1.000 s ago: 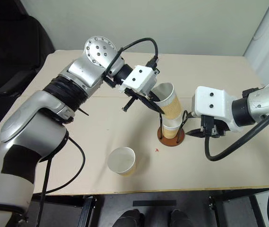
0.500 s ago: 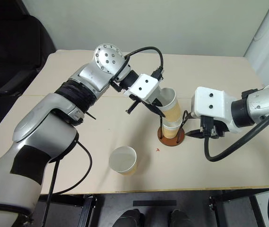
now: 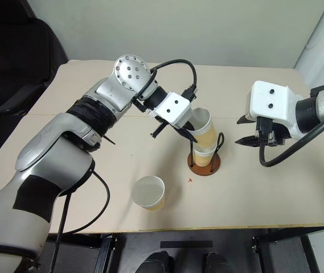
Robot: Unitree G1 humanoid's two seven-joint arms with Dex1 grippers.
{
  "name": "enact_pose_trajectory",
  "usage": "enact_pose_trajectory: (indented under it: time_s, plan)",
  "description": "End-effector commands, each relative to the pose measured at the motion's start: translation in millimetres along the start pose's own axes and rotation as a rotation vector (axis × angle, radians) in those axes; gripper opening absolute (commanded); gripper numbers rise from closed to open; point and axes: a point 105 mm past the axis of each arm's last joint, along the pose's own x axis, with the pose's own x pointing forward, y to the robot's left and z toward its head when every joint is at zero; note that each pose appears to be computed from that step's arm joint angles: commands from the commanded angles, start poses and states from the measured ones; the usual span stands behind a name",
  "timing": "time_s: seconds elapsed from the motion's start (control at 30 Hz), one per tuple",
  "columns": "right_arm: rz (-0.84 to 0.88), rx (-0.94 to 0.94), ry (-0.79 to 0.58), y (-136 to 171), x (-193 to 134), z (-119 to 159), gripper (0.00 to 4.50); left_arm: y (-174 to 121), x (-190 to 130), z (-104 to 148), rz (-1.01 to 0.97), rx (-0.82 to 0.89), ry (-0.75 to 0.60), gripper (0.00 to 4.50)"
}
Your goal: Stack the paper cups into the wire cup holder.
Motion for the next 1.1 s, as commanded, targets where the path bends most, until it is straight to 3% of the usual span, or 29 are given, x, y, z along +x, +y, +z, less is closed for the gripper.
enact_pose_trajectory:
  time_s: [0.03, 0.3, 0.33, 0.43, 0.73, 0.77, 1.1]
  plan:
    - [-0.04, -0.035, 0.007, -6, -10, 5, 2.3, 0, -2, 3, -0.025, 0.028, 0.008, 0.02]
    - [-0.039, -0.029, 0.006, -3, -11, 6, 2.3, 2, 2, 3, -0.039, 0.035, 0.022, 0.02]
    - [-0.038, -0.027, 0.006, -3, -10, 6, 2.3, 3, 3, 4, -0.039, 0.033, 0.021, 0.21]
    - [-0.036, -0.023, 0.008, -2, -10, 6, 2.3, 5, 3, 5, -0.036, 0.043, 0.023, 0.95]
    - [-0.034, -0.013, 0.008, 0, -9, 5, 2.3, 12, 3, 10, -0.009, 0.056, 0.002, 4.25]
    - [-0.034, -0.013, 0.009, 0, -9, 5, 2.3, 12, 3, 10, -0.01, 0.057, 0.003, 4.46]
    - [-0.036, -0.011, 0.007, 0, -10, 5, 2.3, 22, 5, 29, 0.014, 0.092, -0.067, 4.46]
